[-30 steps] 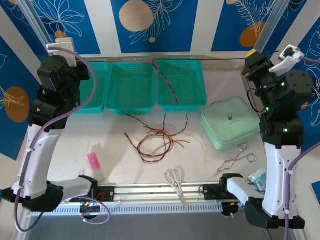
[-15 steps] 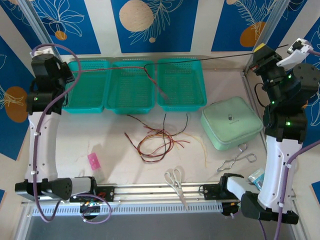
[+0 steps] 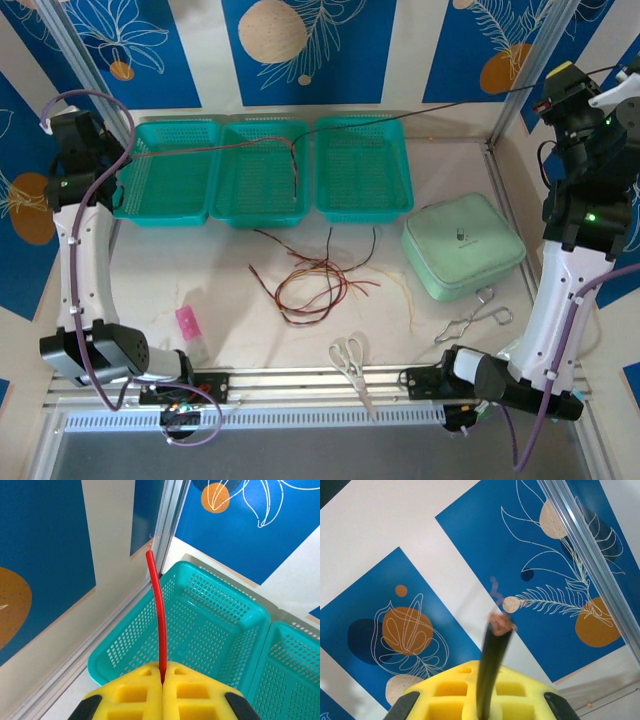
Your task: Untangle the cables
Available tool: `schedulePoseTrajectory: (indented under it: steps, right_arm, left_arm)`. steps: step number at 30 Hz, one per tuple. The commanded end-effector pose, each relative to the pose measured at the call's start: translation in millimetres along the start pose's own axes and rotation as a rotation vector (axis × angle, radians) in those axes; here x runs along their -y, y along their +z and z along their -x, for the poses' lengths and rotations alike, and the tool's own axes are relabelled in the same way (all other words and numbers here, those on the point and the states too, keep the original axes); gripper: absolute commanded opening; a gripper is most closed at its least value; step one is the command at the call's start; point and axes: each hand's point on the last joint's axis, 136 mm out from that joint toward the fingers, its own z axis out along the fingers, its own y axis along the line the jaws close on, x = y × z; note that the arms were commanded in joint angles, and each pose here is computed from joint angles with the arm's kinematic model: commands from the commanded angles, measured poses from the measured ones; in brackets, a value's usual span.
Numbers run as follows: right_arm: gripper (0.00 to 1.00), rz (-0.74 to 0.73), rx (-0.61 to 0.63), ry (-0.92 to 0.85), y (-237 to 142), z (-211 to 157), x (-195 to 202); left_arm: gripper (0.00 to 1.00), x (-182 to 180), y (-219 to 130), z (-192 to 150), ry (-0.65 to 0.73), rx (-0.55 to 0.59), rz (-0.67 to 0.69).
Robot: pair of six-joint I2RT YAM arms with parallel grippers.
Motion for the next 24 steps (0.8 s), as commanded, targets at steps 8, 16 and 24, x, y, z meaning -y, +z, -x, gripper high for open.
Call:
schedulePoseTrajectory:
  steps: [8,16,24]
  right_arm:
    - [0.00,-0.075,0.089,-0.013,3,29,22]
    - [0.00,0.042,0.028,0.004,6,17,5]
    - [0.00,0.200,-0.038,0.050,20,0,-46]
  left_arm:
    - [0.00,-42,49,-14,-0.144,-0.054,0.094]
    - [0.00,-16,48,-21,-0.245,-0.077,-0.088]
    - [0.00,18,-6,21,-0.197,0.069,-0.213]
